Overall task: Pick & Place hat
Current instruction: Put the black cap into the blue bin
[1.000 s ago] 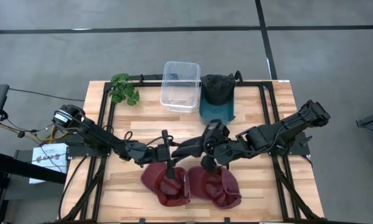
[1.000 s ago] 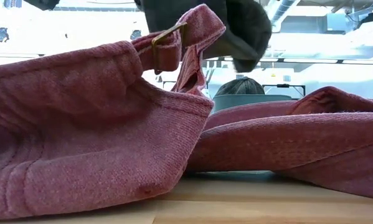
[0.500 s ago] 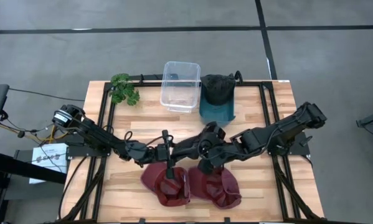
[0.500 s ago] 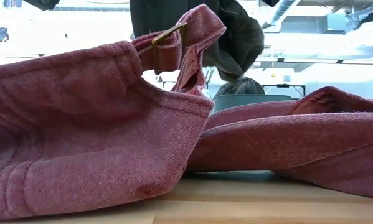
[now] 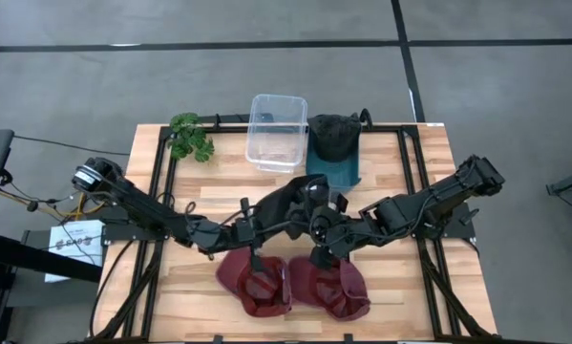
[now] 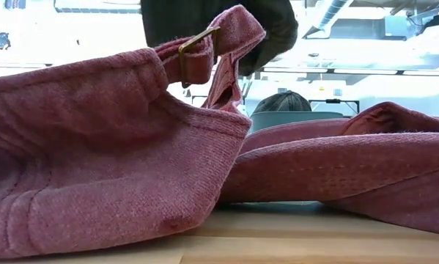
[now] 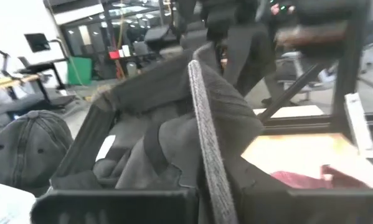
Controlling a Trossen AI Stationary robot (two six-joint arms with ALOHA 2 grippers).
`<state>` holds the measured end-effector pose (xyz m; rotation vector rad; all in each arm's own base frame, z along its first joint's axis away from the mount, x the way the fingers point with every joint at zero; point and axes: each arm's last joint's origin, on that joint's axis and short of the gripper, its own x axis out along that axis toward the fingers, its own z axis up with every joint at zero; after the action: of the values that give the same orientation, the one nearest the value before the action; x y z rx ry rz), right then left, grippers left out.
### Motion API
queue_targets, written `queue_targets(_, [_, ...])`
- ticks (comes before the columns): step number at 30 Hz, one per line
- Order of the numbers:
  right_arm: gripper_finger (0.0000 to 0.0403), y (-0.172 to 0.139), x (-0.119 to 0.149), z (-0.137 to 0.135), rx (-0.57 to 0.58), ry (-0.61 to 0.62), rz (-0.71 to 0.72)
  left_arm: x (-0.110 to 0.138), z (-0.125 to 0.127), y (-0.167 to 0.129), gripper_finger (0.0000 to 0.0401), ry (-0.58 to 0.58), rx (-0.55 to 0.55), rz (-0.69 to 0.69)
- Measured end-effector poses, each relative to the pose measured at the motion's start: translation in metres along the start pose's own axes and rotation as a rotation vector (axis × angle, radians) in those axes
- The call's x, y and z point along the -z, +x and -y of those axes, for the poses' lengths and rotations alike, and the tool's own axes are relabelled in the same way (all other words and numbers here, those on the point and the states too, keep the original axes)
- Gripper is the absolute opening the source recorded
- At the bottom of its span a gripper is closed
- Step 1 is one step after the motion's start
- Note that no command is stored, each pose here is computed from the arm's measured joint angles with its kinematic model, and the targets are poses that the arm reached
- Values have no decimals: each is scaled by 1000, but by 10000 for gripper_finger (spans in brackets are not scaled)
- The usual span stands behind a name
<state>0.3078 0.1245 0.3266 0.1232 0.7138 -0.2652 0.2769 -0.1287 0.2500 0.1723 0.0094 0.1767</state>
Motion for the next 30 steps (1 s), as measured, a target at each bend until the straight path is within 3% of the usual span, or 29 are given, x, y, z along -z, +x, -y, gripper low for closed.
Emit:
queue_targets(4, [62, -2, 2, -2, 1, -41, 1, -24, -11, -23, 22, -86, 51, -3])
queue_targets(10, [82, -5, 3, -5, 63, -90, 45, -44, -25, -49, 23, -234, 214, -29])
queue_targets(21, [28, -29, 19, -31, 214, -219, 197, -31, -21, -54, 23, -332, 329, -191])
queue_targets(25, [4, -40, 29, -54, 138, -248, 246, -28, -20, -53, 23, -365, 338, -220])
queue_targets(30, [1, -36, 39, -92, -45, -273, 298, -28, -23, -51, 23, -398, 315, -216])
